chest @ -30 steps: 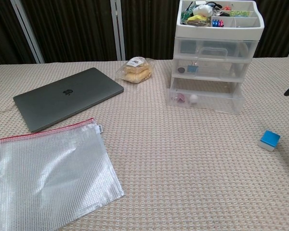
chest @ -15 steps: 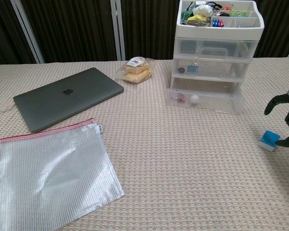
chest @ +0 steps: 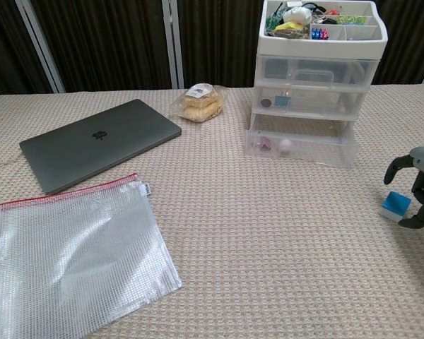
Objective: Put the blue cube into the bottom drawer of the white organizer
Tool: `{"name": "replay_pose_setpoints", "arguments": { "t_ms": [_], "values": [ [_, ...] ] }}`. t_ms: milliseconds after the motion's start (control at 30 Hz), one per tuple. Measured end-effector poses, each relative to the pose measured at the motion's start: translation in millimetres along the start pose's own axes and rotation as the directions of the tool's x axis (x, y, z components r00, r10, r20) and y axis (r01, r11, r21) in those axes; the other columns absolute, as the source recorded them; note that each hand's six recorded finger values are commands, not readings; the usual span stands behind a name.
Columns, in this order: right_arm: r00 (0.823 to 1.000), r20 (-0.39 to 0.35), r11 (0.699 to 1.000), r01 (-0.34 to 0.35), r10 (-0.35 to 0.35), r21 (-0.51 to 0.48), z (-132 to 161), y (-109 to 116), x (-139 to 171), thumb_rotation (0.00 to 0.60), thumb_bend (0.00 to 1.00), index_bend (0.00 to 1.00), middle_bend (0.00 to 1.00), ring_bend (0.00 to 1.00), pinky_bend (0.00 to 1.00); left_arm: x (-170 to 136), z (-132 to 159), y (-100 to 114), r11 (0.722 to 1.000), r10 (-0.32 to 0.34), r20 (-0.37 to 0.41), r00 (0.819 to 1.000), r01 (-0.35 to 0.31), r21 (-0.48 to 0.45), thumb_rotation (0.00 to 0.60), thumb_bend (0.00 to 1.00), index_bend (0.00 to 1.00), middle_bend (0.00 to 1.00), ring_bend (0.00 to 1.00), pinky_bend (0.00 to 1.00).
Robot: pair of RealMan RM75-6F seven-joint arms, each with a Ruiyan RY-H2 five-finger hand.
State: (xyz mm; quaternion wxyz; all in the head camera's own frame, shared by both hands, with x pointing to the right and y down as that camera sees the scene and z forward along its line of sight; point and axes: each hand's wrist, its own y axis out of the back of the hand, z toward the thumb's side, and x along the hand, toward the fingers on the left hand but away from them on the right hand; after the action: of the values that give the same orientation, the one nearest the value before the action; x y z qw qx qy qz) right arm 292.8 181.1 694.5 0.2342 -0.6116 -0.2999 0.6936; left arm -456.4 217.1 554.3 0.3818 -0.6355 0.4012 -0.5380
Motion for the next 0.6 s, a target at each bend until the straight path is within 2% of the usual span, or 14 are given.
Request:
{"name": "replay_pose_setpoints", "arguments": {
  "t_ms": [367, 600],
  "values": [
    [1.000, -0.029, 1.000, 0.001, -0.001, -0.009, -8.7, -5.5, -5.6, 0.600, 0.13, 0.27, 0.83, 0.87, 0.69, 0.5, 0.0, -1.2, 1.000, -0.003, -0.009, 1.000, 0.003, -0.003, 0.600, 0.24, 0.06, 0.00, 0.00, 0.00],
    [1.000, -0.029, 1.000, 0.000, 0.000, -0.009, -9.5, -8.6, -9.2, 0.600, 0.19, 0.29, 0.83, 0.87, 0.69, 0.3, 0.0, -1.7, 1.000, -0.008, -0.013, 1.000, 0.008, -0.008, 0.600, 0.24, 0.06, 0.00, 0.00, 0.00]
  ]
}}
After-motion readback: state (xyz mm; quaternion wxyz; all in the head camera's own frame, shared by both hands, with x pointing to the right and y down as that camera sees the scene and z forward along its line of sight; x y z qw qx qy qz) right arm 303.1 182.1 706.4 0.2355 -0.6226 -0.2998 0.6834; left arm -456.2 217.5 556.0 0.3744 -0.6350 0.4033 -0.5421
